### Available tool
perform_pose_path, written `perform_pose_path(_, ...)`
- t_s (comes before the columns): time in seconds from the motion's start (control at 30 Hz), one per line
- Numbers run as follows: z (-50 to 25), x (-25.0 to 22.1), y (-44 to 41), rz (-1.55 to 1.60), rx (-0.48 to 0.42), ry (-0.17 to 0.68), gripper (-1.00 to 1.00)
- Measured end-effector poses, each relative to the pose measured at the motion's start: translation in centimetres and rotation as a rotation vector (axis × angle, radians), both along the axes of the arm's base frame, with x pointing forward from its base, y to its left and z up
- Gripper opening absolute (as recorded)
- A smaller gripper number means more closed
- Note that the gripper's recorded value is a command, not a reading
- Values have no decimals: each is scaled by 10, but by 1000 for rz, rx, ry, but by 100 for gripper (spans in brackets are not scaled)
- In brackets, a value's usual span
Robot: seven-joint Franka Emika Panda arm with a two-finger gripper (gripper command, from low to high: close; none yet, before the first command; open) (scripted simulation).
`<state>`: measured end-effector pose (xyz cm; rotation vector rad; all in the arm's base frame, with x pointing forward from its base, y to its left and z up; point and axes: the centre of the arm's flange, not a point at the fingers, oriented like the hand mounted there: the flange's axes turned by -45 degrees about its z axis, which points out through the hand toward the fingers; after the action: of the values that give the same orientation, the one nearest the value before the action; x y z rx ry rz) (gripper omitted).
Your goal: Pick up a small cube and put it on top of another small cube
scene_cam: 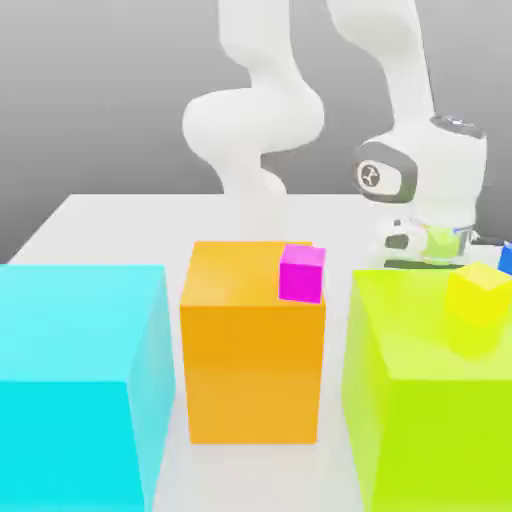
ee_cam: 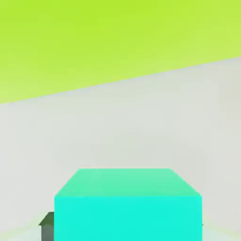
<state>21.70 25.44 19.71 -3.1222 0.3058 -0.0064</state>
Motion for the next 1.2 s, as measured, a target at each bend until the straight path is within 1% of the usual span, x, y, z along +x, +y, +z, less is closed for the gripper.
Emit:
perform_pose_path(0.07, 0, -3, -2, 4, -3, 5, -100)
perform_pose_path(0.17, 15, 0, 21, 76, -2, 31, -100)
perform_pose_path(0.43, 96, 29, 89, 351, 16, 81, -100)
perform_pose_path(0.63, 191, 70, 106, 572, 20, 63, -100)
perform_pose_path(0.77, 256, 107, 89, 684, 7, 25, -100)
perform_pose_path(0.83, 249, 122, 78, 689, 2, 10, -100)
perform_pose_path(0.9, 222, 126, 75, 691, 0, 6, -100)
perform_pose_path(0.93, 209, 126, 75, 691, 0, 5, 100)
perform_pose_path(1.13, 203, 126, 74, 692, -3, 4, 100)
perform_pose_path(1.2, 218, 127, 74, 691, -5, 3, 100)
